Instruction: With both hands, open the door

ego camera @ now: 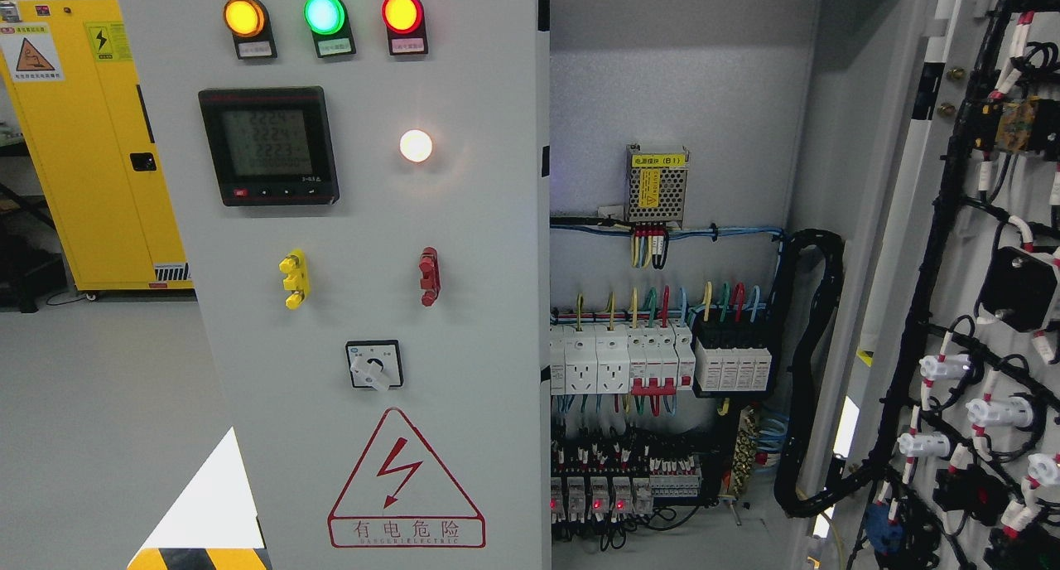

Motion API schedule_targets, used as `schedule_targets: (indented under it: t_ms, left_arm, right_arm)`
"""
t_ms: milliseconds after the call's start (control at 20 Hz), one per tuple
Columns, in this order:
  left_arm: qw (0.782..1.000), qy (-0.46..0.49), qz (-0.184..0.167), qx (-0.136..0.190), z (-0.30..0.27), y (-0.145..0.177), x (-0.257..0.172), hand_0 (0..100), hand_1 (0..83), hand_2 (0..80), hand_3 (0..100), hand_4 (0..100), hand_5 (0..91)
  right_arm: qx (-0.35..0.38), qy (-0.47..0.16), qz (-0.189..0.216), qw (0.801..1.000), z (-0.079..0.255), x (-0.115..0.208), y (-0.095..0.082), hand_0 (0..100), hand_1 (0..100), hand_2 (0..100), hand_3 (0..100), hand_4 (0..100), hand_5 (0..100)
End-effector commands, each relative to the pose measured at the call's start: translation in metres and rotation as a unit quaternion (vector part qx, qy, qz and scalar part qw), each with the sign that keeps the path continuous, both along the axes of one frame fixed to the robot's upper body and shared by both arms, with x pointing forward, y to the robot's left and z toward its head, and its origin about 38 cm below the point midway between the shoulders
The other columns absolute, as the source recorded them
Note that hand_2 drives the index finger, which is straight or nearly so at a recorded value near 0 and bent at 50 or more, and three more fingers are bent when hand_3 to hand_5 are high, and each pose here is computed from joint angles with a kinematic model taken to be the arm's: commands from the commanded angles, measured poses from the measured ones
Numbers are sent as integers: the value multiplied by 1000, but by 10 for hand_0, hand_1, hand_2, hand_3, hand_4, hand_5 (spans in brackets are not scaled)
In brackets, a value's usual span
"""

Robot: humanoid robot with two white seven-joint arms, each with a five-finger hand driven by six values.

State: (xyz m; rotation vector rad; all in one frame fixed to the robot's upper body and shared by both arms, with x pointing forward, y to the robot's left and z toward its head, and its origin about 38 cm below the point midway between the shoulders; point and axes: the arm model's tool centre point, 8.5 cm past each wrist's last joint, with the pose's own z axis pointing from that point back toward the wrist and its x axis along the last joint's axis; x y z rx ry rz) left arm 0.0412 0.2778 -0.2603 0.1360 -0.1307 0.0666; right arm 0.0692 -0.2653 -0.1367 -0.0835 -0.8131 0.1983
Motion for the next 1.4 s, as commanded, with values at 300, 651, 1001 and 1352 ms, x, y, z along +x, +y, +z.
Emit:
schedule_targets:
  t_ms: [300, 651, 1001, 1352]
  left_arm:
    - [999, 5, 16, -29, -3, -38, -11, 0, 0, 0, 122, 0, 0]
    - [999, 4, 16, -37, -3, -47, -10, 0, 0, 0, 121, 0, 0]
    - [999, 1, 16, -38, -3, -49, -8, 0, 0, 0, 122, 0, 0]
    - [999, 1, 15, -38, -3, -49, -8, 0, 0, 0, 122, 0, 0]
  right_arm:
    - [160, -396, 123, 896, 230, 100, 117, 220, 49, 0, 0, 0, 0]
    - [177, -468, 141, 854, 263, 138, 135, 220, 48, 0, 0, 0, 0]
    - [189, -584, 141, 777, 320, 182, 143, 220, 49, 0, 0, 0, 0]
    - [174, -571, 146, 789, 344, 233, 158, 220, 47, 0, 0, 0, 0]
